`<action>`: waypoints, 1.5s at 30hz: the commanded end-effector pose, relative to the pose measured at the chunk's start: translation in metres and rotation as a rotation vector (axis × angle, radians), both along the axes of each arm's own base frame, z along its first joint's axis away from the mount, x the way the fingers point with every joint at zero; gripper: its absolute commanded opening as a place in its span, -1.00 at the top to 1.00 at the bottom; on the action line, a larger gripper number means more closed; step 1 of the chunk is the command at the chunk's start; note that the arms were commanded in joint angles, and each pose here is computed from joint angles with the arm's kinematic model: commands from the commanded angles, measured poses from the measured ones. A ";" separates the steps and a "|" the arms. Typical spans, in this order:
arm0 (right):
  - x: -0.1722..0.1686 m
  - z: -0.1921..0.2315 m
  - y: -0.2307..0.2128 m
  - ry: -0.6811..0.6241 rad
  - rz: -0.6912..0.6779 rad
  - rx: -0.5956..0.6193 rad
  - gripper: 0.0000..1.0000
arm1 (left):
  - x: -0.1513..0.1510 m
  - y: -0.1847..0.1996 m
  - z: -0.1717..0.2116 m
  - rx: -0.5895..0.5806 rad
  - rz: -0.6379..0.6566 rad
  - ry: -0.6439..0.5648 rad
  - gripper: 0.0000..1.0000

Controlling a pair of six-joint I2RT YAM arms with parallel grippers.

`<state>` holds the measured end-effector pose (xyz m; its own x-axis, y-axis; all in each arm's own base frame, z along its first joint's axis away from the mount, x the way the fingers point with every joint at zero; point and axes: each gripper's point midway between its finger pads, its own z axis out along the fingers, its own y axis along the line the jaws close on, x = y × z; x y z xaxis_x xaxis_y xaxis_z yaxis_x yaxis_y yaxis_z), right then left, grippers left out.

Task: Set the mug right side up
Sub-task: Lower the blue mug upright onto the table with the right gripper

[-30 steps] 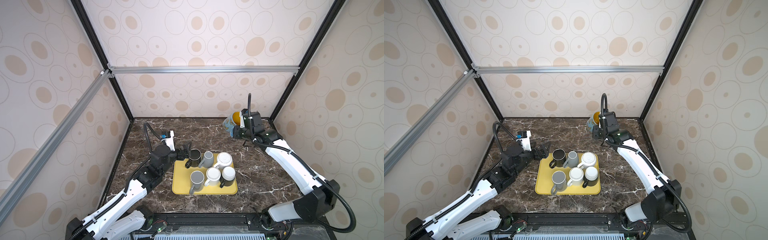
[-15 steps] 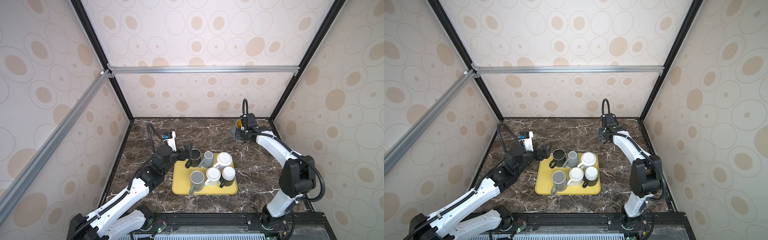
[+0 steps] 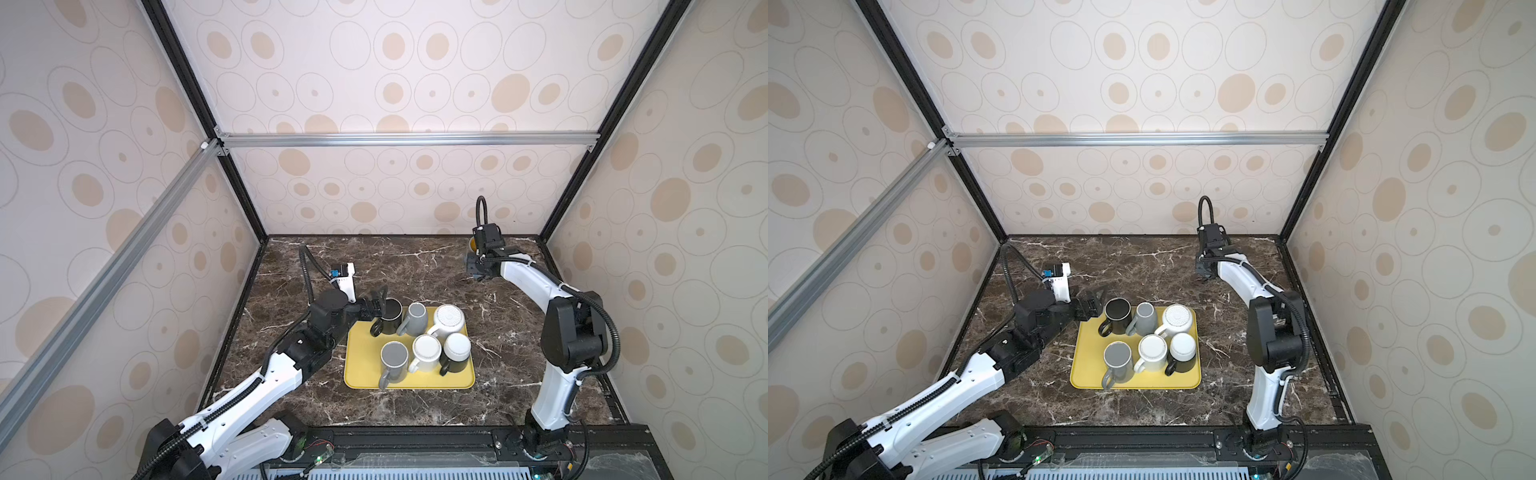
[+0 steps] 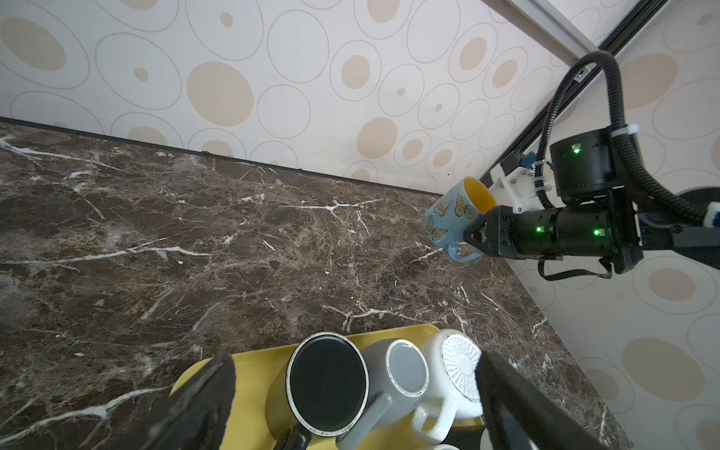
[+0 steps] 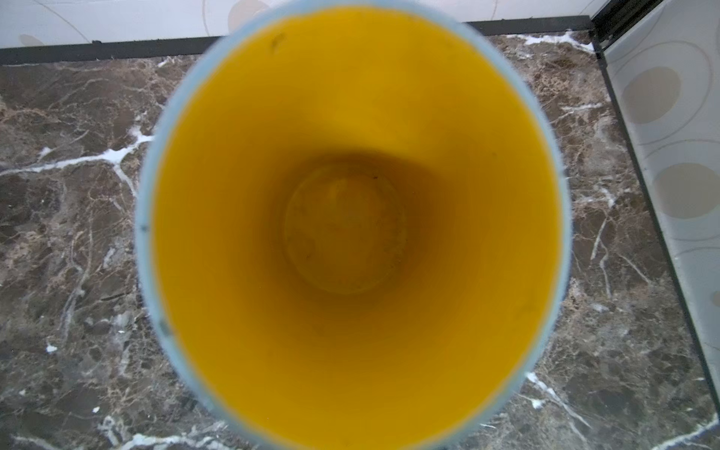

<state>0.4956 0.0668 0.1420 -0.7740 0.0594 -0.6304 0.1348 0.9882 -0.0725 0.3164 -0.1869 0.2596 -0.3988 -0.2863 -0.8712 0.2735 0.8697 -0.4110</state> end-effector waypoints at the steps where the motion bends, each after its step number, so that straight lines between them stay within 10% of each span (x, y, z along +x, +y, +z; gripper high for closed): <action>1: 0.010 0.037 -0.010 -0.114 -0.005 -0.054 1.00 | 0.003 0.000 0.004 0.008 -0.002 -0.026 -0.93; 45: -0.021 -0.024 -0.063 0.017 0.013 -0.026 1.00 | 0.000 -0.011 -0.045 0.015 -0.054 0.061 -0.91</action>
